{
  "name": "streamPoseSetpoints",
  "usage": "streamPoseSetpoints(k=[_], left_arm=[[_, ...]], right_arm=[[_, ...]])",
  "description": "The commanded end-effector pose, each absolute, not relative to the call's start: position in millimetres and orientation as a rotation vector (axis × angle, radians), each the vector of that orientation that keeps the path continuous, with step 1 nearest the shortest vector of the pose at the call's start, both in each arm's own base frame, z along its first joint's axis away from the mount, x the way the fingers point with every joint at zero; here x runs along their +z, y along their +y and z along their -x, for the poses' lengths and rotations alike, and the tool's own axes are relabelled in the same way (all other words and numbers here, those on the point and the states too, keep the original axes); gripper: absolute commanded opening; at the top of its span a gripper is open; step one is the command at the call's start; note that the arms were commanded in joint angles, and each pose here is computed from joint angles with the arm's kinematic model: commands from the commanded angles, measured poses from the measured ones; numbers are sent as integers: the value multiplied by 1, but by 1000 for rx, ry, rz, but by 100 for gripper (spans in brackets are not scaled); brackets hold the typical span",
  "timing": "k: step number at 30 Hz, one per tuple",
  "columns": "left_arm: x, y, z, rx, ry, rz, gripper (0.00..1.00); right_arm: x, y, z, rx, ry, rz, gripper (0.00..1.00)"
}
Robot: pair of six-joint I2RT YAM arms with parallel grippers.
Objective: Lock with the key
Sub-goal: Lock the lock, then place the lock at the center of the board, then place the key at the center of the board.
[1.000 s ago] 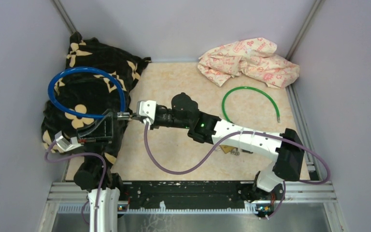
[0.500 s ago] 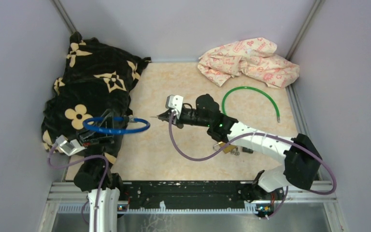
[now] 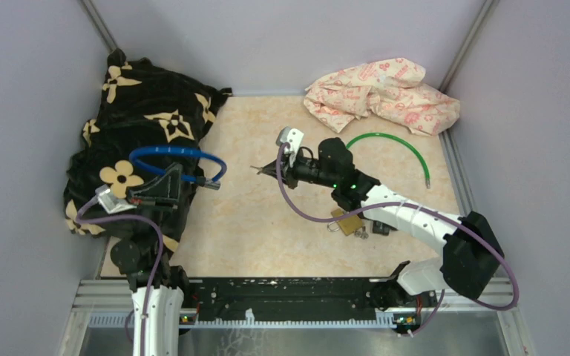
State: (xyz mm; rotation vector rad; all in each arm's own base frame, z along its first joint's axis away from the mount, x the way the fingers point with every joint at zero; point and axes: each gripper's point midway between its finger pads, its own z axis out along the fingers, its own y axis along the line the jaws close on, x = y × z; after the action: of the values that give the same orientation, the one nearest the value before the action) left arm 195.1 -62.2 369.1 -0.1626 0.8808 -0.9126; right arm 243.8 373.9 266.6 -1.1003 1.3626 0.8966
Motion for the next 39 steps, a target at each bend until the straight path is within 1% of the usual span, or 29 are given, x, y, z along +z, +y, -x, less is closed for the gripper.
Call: streamPoseSetpoints(k=[1, 3, 7, 11, 14, 16, 20, 21, 23, 24, 25, 27, 28, 29, 30, 31, 33, 36, 37, 39], left_arm=[[277, -53, -254, -932, 1319, 492, 0], [239, -66, -265, -943, 1495, 470, 0], [191, -105, -266, -1108, 1754, 415, 0], [152, -152, -264, -1114, 1969, 293, 0], [135, -171, -278, -1129, 2027, 310, 0], [117, -177, -289, -1083, 2091, 352, 0], [80, -193, -285, -1000, 2209, 309, 1], [74, -194, -285, -976, 2218, 300, 12], [66, -193, -282, -939, 2229, 309, 38], [65, -191, -282, -926, 2222, 318, 50], [65, -187, -283, -905, 2212, 330, 60], [66, -180, -282, -868, 2189, 345, 72], [67, -175, -281, -846, 2176, 357, 82], [68, -171, -280, -831, 2163, 361, 95], [68, -165, -278, -811, 2153, 370, 98], [69, -160, -276, -793, 2143, 391, 98], [68, -149, -274, -775, 2122, 437, 98], [70, -136, -271, -779, 2081, 488, 98], [71, -133, -270, -782, 2064, 498, 98], [76, -128, -269, -791, 2026, 516, 98]], right_arm=[[293, 344, -257, 877, 1409, 917, 0], [292, 331, -263, 835, 1446, 865, 0], [279, 303, -271, 767, 1528, 768, 0], [270, 289, -265, 730, 1554, 755, 0], [259, 299, -256, 821, 1583, 769, 0], [247, 311, -250, 911, 1624, 787, 0], [219, 339, -248, 1069, 1739, 807, 0], [209, 345, -251, 1092, 1777, 798, 0], [189, 356, -257, 1126, 1851, 784, 0], [178, 362, -260, 1142, 1891, 786, 0], [167, 367, -263, 1149, 1933, 791, 0], [144, 376, -271, 1141, 2030, 794, 0], [134, 378, -275, 1128, 2069, 797, 0], [125, 381, -279, 1111, 2099, 807, 0], [118, 382, -282, 1095, 2128, 819, 0], [111, 384, -284, 1085, 2159, 834, 0], [99, 383, -286, 1045, 2233, 866, 9], [100, 380, -296, 959, 2274, 897, 41], [103, 376, -300, 906, 2281, 901, 49], [114, 358, -319, 742, 2288, 861, 58]])
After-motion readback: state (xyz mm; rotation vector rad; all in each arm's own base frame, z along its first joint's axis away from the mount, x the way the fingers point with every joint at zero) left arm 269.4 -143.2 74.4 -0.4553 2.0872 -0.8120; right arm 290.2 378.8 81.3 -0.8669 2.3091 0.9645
